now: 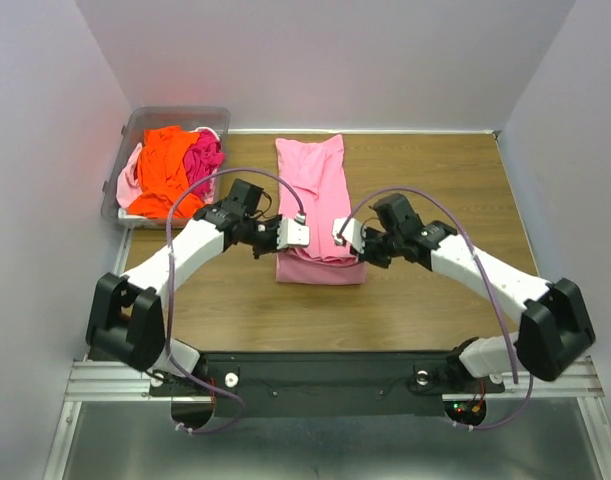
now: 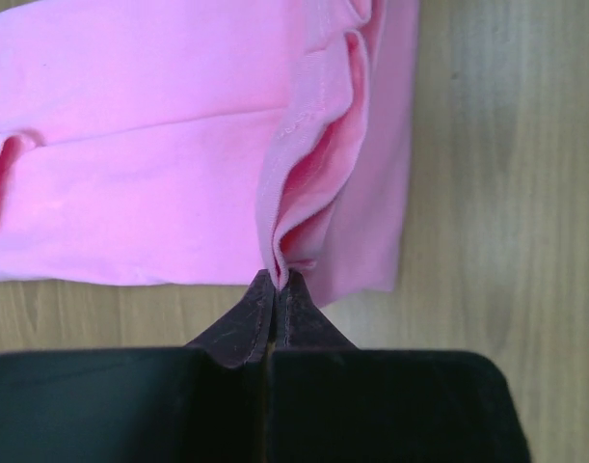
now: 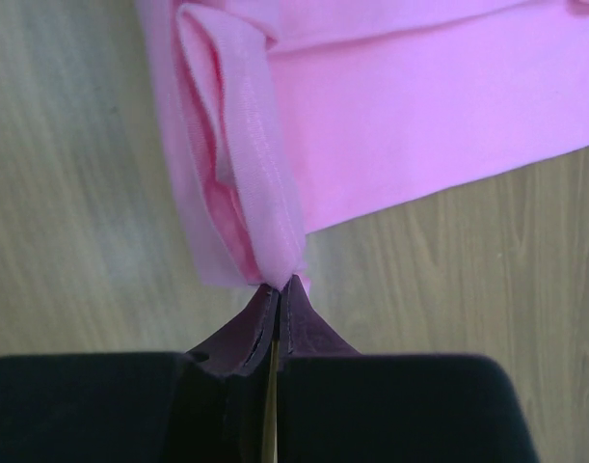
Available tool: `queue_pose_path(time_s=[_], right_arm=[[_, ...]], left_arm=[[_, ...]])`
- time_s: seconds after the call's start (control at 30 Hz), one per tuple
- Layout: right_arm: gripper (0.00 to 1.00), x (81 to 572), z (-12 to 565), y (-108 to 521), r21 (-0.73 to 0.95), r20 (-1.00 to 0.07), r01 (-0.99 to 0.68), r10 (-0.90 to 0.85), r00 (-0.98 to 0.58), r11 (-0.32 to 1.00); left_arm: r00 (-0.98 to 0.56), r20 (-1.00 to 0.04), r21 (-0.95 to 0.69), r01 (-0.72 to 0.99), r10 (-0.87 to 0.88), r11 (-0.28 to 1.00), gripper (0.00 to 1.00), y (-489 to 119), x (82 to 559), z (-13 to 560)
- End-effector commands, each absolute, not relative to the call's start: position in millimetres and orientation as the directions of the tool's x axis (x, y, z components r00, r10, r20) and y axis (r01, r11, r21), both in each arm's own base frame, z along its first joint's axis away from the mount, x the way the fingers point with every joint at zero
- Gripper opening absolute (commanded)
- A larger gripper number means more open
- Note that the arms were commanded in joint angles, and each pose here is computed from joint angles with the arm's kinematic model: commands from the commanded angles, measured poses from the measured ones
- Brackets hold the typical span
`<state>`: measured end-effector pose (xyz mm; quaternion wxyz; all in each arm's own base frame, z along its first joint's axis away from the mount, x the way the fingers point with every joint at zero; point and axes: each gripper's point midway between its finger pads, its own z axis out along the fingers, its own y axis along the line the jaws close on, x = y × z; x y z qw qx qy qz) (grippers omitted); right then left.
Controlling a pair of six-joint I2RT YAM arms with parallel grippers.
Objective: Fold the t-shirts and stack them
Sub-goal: Fold the tshirt
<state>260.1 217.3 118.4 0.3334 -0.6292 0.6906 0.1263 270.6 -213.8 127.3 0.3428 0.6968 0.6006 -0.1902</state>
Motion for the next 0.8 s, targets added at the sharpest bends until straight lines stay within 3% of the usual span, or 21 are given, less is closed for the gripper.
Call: queue_pose_path(time_s=[0.0,0.3,0.6,0.7,0.73,0.77], right_arm=[[0.01,303.8,134.2,230.4,-0.295,-0.654,-0.943,-0.752,0.082,0.153],[0.01,384.0,141.9,230.3,-0.318,-0.670,-0.930,-0.738,0.081,0.186],[0.01,440.6,115.3,232.5,-0.278,-0.677,-0.934,-0.735,0.025,0.224],[0.05,456.7,106.0,232.6,-0.266,-0.672,-0.928,-0.741,-0.015,0.260],[0.10,461.3,106.0,232.0,-0.265,-0.671,-0.924,-0.741,-0.029,0.276],[0.21,465.2,102.9,231.8,-0.259,-0.670,-0.922,-0.741,-0.043,0.288]], left_arm=[[0.266,-0.678,0.316,0.947,0.685,-0.055,0.00,-217.6,309.0,141.7],[0.245,-0.673,0.332,0.943,0.698,-0.011,0.00,-210.9,393.5,149.8],[0.167,-0.661,0.294,0.955,0.732,0.048,0.00,-197.8,448.6,120.5],[0.148,-0.661,0.299,0.951,0.736,0.078,0.06,-195.5,466.4,118.4],[0.105,-0.659,0.277,0.954,0.745,0.111,0.19,-192.3,470.3,111.0],[0.103,-0.663,0.298,0.945,0.742,0.135,0.25,-193.1,479.1,114.6]])
